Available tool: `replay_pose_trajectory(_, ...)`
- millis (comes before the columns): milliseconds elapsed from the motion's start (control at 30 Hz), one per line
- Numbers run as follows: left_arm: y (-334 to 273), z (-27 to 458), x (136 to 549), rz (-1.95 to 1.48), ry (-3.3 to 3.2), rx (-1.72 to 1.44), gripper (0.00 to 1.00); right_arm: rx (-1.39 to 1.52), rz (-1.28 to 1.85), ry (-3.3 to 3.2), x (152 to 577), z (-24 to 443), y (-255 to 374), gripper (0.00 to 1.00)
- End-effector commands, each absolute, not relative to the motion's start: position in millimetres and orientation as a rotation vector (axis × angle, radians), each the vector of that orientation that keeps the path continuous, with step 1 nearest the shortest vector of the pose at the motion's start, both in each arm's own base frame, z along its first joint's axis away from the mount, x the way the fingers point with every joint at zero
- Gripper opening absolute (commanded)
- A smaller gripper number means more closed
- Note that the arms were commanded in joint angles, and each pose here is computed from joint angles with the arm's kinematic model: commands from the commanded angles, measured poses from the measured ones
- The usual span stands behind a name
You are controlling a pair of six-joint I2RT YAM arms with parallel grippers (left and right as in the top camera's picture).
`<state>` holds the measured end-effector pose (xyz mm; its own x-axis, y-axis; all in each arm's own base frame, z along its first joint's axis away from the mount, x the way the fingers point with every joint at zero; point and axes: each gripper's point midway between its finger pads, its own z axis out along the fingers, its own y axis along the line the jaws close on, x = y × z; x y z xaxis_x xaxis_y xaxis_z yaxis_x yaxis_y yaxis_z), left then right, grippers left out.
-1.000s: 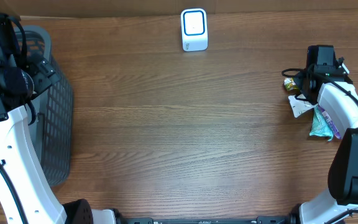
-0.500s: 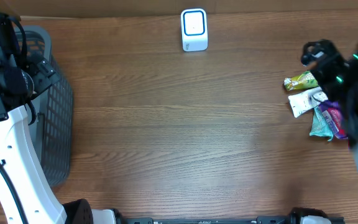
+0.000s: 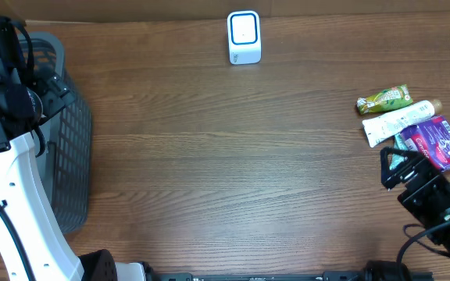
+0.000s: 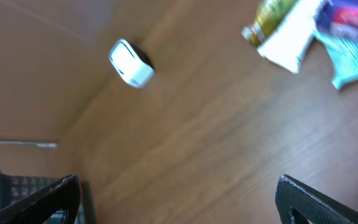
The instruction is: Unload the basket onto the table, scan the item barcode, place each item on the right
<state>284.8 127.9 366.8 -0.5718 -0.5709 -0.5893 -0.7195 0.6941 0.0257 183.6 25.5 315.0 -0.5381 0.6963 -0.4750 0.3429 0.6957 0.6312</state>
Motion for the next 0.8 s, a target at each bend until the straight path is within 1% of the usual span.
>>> replay_pose_trajectory(0, 128, 364, 287, 0.352, 2.353, -0.996, 1.00, 0.809, 0.591, 2.217, 176, 304, 25, 1.00)
replay_pose_trajectory(133, 128, 364, 287, 0.352, 2.353, -0.996, 1.00, 0.886, 0.412, 2.213, 171, 293, 1, 1.00)
replay_pose_trajectory(200, 128, 364, 287, 0.352, 2.353, -0.996, 1.00, 0.849, 0.351, 2.216, 173, 290, -5, 1.00)
replay_pose_trajectory(333, 128, 364, 287, 0.352, 2.353, -0.996, 1.00, 0.587, 0.268, 2.147, 200, 298, -8, 1.00)
replay_pose_trajectory(467, 128, 364, 287, 0.352, 2.353, -0.996, 1.00, 0.295, 0.257, 1.987, 224, 307, 3, 1.00)
replay_pose_trajectory(600, 128, 364, 287, 0.352, 2.353, -0.996, 1.00, 0.026, 0.215, 1.790, 238, 311, 18, 1.00)
replay_pose_trajectory(767, 128, 364, 287, 0.352, 2.353, -0.996, 1.00, -0.096, 0.163, 1.607, 240, 288, 26, 1.00)
